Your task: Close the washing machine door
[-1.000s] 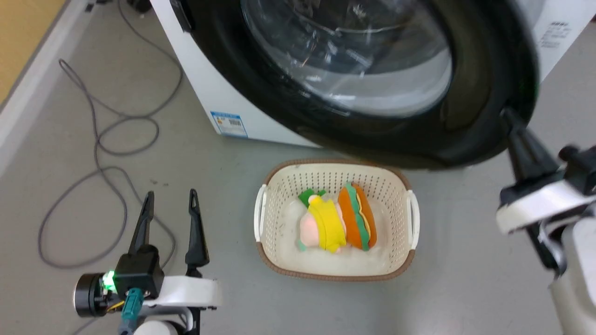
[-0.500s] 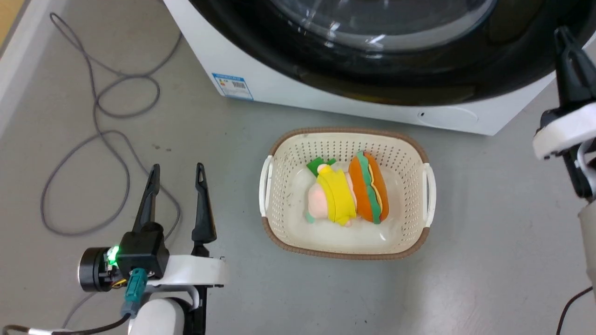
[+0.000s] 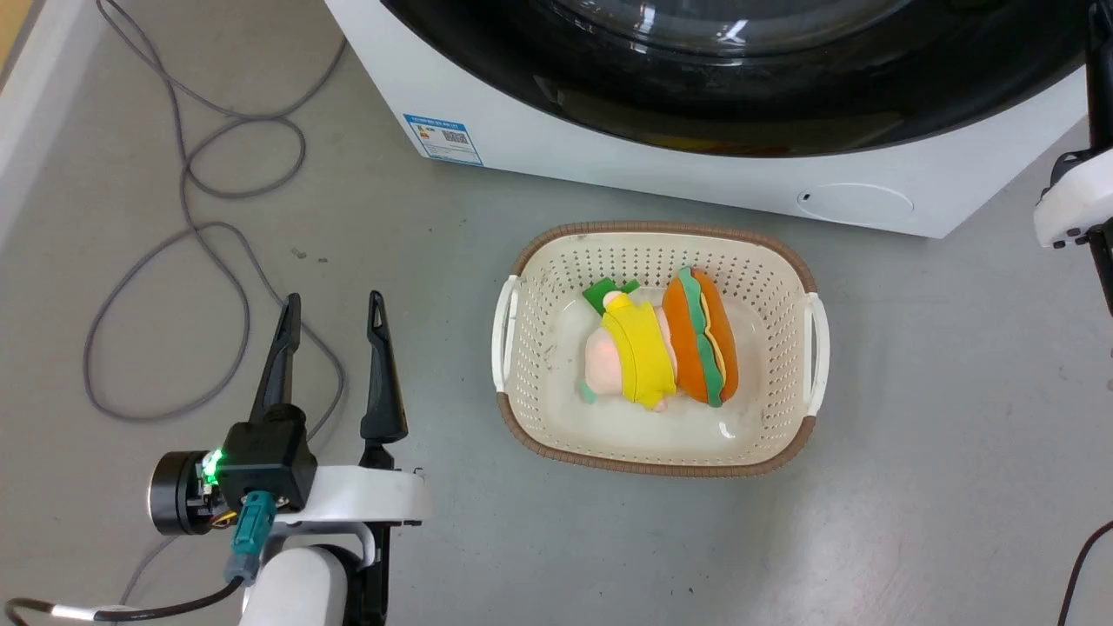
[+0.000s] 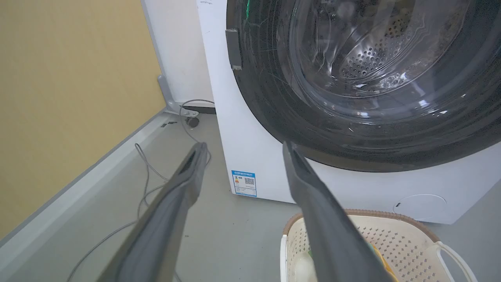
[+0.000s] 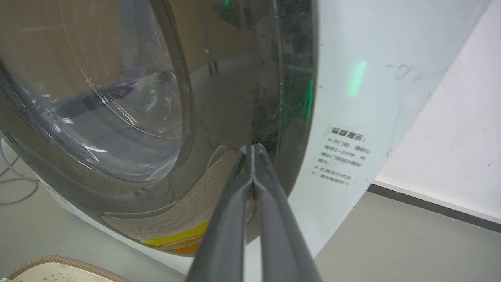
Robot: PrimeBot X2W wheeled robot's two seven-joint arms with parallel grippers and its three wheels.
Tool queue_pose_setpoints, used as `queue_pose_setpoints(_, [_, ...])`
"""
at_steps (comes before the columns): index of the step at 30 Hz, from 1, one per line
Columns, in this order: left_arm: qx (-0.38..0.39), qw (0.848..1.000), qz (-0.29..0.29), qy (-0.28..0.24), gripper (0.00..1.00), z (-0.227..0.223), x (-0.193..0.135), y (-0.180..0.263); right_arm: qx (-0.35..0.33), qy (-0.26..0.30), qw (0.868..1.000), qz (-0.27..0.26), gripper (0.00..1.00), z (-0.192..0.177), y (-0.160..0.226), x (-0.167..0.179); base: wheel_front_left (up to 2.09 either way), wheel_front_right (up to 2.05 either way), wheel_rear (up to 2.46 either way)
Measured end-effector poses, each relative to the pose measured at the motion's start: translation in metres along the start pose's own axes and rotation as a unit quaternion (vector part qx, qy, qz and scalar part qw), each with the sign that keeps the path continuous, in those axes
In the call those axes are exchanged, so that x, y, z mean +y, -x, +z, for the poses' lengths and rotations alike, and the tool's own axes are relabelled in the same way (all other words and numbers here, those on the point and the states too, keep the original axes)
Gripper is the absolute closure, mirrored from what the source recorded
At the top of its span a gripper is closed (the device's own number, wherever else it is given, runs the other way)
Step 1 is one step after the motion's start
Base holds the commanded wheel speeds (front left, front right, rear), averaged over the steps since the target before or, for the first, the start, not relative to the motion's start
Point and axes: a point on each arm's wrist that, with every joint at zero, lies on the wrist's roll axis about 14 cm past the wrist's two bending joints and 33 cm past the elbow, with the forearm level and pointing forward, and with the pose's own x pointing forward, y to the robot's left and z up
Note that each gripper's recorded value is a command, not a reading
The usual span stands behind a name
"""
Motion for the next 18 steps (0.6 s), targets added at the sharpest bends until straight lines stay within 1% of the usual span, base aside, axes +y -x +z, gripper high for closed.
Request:
queue_pose_setpoints(4, [-0.006,1.0,0.002,0.001,0.0,0.005,0.001,0.001,-0.002,-0.004,1.0,-0.004,1.0,0.005,0.002,0.001,0.0,0.0,0.0])
queue_pose_setpoints(8, [-0.015,1.0,0.001,0.005,0.0,0.012,0.001,0.002,-0.027,-0.003,1.0,-0.008,1.0,0.026,0.01,-0.001,0.0,0.0,0.0])
queue_pose_setpoints(13, [-0.023,1.0,0.0,0.009,0.0,0.019,0.001,0.009,-0.061,-0.005,0.998,-0.024,1.0,0.051,0.039,-0.01,0.0,0.0,0.0])
queue_pose_setpoints(18, [-0.036,0.999,-0.013,0.011,0.0,0.029,-0.005,0.013,-0.105,0.001,0.994,-0.037,1.0,0.084,0.073,-0.016,0.0,0.0,0.0])
